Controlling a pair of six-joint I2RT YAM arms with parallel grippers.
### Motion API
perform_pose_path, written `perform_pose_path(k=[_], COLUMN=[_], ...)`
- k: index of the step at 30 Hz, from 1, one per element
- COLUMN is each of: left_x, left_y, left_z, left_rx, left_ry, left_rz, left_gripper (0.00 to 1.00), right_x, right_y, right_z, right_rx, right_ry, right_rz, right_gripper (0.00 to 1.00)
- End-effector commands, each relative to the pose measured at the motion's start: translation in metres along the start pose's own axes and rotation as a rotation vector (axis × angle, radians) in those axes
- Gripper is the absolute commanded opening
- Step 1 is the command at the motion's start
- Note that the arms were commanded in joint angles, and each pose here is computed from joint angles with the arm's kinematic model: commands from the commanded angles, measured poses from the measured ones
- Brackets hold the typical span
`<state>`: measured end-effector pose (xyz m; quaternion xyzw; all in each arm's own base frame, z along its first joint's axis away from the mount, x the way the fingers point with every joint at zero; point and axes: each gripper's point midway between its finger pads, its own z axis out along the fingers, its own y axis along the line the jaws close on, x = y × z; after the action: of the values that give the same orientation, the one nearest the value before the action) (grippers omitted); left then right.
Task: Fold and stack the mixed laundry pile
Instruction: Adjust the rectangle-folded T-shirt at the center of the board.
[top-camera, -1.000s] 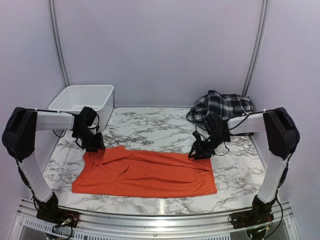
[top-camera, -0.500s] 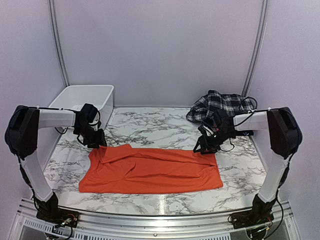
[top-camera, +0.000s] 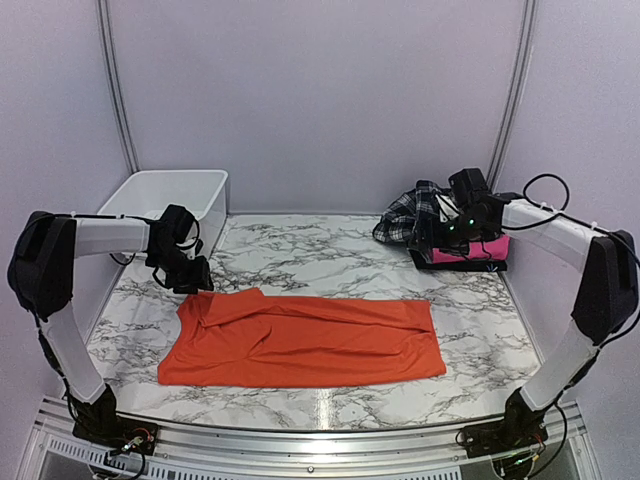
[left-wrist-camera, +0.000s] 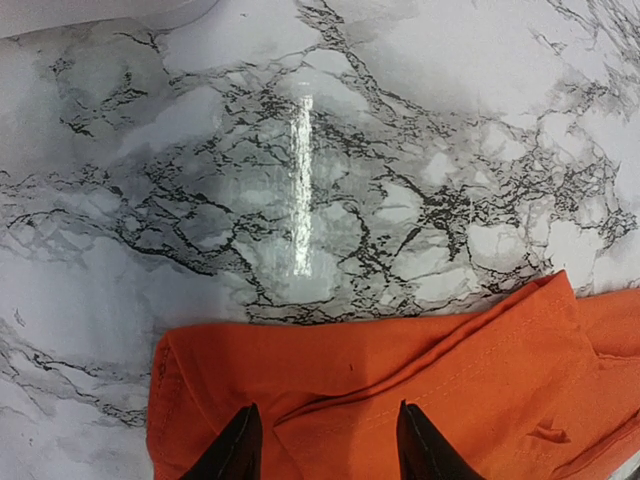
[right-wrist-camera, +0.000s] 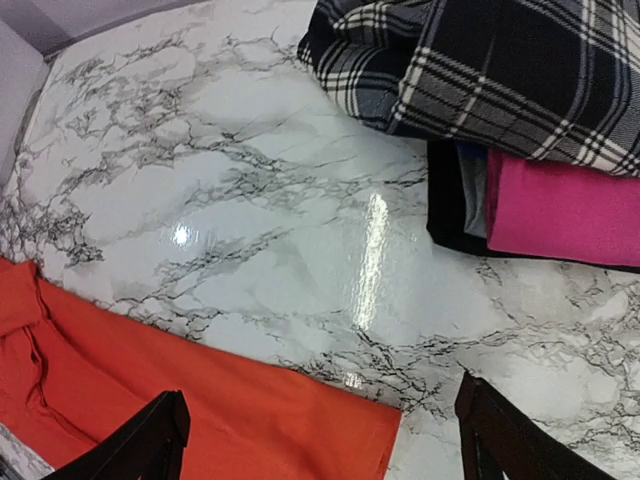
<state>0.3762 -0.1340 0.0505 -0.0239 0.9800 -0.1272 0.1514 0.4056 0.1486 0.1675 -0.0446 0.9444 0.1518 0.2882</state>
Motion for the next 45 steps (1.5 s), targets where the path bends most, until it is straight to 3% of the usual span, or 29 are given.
perform_pose_path(k=[1,9,14,19,27,33,45], left_x=[-0.005,0.002,0.007,0.012,0.014,0.014,0.016], left_y=[-0.01,-0.009,-0.001,0.001,0.002,0.001,0.006], left_z=[-0.016,-0.009,-0.008,-0.006,-0.006,-0.009,-0.01], left_rx=[0.045,0.048,0.012,0.008,0.01,0.01,-0.009], left_ry=[-0.009,0.021,0.021,0.03,0.034,0.026,0.02], left_rz=[0.024,0.005,-0.025,-0.055,-0.07,-0.076,-0.074], left_gripper=[0.47,0.41,0.4,0.4,0.4,0.41,0.41], right_x=[-0.036,-0.065,-0.049,-0.013,0.04,0.054,0.067], right_y=[0.013,0.162,0.246,0.301,0.346,0.341,0.352], right_z=[-0.01,0.057,0.096,0.131,0.176,0.202,0.209], right_rx=[-0.073,-0.486,-0.65,-0.765,-0.87,-0.83,-0.935], right_ry=[-0.126,-0.027,0.051,0.132,0.236,0.265,0.335], right_rz=[0.007,-0.159,-0.231,-0.235,-0.18,-0.144,-0.076], right_gripper=[0.85,0.69,0.63,0.59,0.53,0.53,0.41])
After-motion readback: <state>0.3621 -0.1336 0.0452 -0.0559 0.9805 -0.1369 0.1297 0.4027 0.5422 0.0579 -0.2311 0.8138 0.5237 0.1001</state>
